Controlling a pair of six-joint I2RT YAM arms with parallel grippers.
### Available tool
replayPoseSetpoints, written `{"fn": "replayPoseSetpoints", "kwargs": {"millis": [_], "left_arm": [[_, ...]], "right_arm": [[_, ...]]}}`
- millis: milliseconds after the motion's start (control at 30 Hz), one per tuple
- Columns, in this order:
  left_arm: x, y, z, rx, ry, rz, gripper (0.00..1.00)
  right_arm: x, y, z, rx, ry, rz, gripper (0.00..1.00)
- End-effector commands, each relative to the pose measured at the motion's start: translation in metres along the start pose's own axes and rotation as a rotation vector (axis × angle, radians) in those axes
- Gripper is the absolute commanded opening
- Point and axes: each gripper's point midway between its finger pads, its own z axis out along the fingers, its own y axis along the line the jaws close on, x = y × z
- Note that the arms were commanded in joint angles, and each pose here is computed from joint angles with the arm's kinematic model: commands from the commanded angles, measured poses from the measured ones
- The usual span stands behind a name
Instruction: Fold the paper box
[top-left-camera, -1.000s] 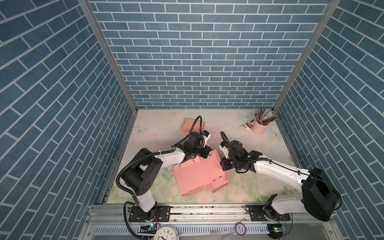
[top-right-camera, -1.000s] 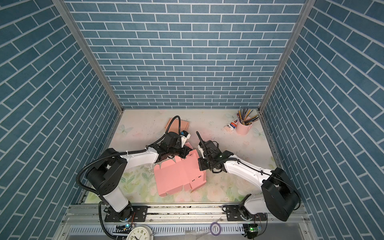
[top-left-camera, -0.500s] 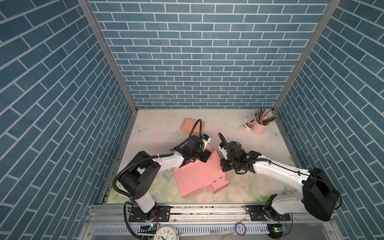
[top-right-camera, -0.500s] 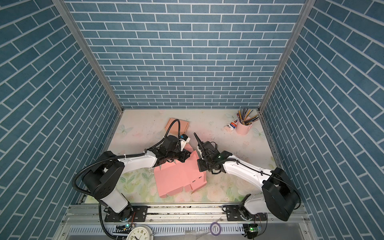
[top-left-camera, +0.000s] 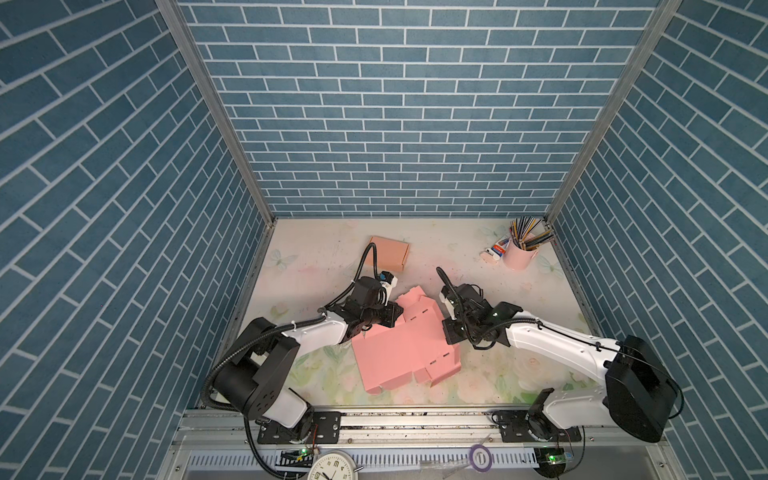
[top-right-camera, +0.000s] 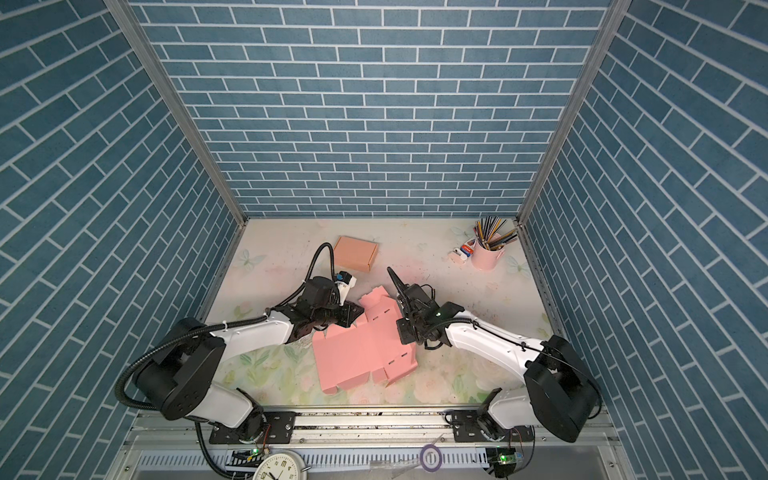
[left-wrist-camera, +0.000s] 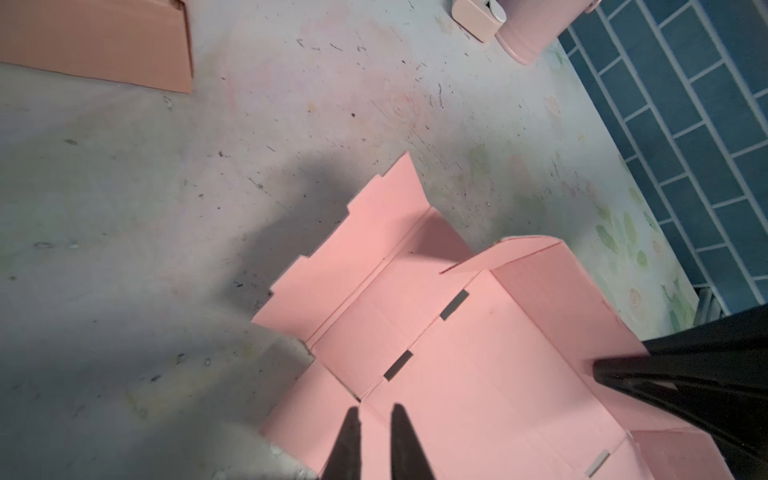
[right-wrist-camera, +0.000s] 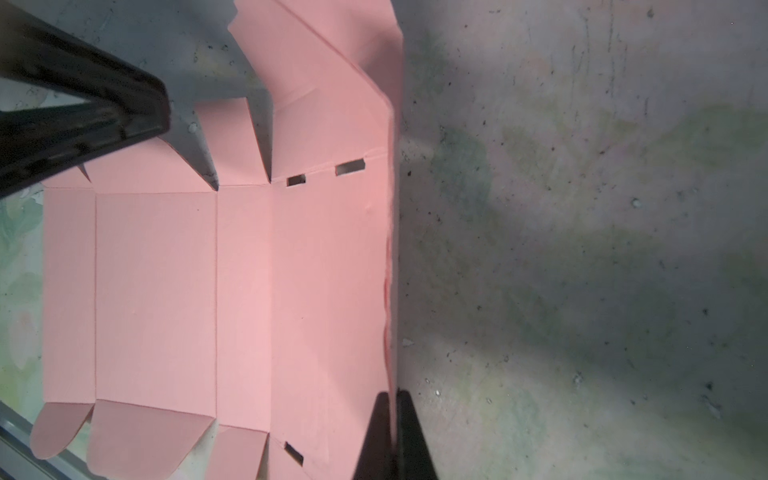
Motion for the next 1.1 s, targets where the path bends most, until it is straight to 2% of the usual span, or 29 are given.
{"fn": "replayPoseSetpoints", "kwargs": {"millis": [0, 567, 1067], "left_arm": [[-0.006, 0.008, -0.012, -0.054, -0.059, -0.008, 0.24], [0.012, 0.000, 0.004, 0.032, 0.029, -0.028, 0.52], [0.003, 0.002, 0.020, 0.030, 0.032, -0.020, 0.57]], "right_arm": [[0.001, -0.005, -0.003, 0.036, 0.003, -0.033, 0.00], [0.005, -0.010, -0.010, 0.041, -0.038, -0.013, 0.00], [0.004, -0.010, -0.011, 0.045, -0.027, -0.017, 0.00]]}}
